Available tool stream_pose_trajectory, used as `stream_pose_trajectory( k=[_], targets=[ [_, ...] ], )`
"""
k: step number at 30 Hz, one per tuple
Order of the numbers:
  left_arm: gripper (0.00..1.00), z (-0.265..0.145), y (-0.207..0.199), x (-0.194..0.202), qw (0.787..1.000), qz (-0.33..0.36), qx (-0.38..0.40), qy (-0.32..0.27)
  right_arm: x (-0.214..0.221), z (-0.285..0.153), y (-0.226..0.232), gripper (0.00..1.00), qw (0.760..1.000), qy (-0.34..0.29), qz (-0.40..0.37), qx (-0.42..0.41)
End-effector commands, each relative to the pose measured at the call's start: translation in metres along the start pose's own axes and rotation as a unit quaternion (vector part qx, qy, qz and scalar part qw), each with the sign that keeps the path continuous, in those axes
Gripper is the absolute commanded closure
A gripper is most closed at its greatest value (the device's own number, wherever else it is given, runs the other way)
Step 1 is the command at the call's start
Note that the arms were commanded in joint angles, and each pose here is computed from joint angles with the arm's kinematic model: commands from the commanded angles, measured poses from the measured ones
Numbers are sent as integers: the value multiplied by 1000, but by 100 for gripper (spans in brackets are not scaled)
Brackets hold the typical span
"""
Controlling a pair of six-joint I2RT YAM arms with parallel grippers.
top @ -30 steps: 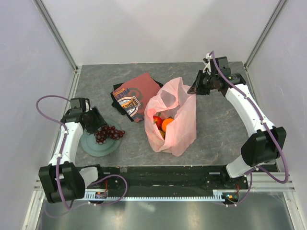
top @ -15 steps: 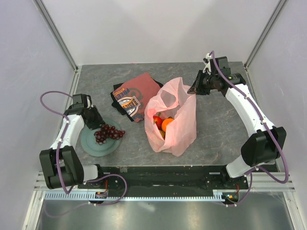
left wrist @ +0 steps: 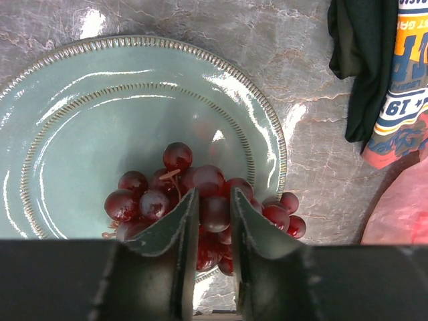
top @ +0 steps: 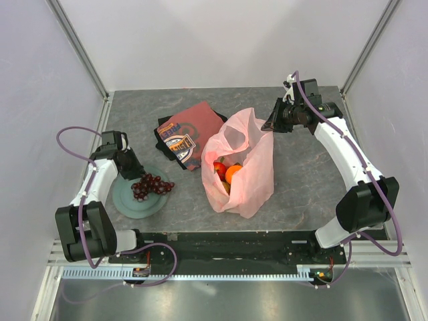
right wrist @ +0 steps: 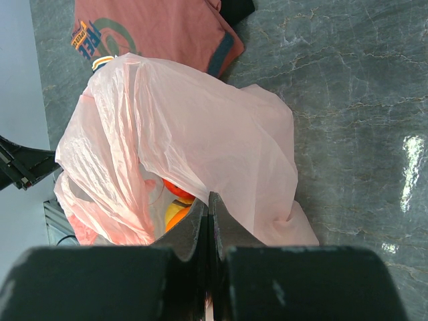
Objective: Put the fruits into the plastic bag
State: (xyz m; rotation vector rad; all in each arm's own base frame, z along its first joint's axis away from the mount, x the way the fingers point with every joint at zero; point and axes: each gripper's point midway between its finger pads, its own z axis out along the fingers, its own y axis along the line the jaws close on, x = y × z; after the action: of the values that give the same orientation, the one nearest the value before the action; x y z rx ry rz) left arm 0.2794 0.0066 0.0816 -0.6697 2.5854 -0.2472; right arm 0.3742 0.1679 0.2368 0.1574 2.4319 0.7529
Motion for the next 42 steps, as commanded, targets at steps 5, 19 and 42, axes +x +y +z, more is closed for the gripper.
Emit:
stream_pose_trajectory(
  k=[5, 19, 42],
  targets=[
    [84, -18, -7, -17, 999, 3, 13, -41, -11, -2, 8, 97, 1000, -17, -6, -12],
    [86, -79, -47, -55, 988, 17, 88, -123, -12, -5, 9, 97, 1000, -21, -8, -15],
    [87, -240, -274, -62, 846, 181, 449, -224, -14, -7, 13, 97, 999, -26, -11, -15]
  ],
)
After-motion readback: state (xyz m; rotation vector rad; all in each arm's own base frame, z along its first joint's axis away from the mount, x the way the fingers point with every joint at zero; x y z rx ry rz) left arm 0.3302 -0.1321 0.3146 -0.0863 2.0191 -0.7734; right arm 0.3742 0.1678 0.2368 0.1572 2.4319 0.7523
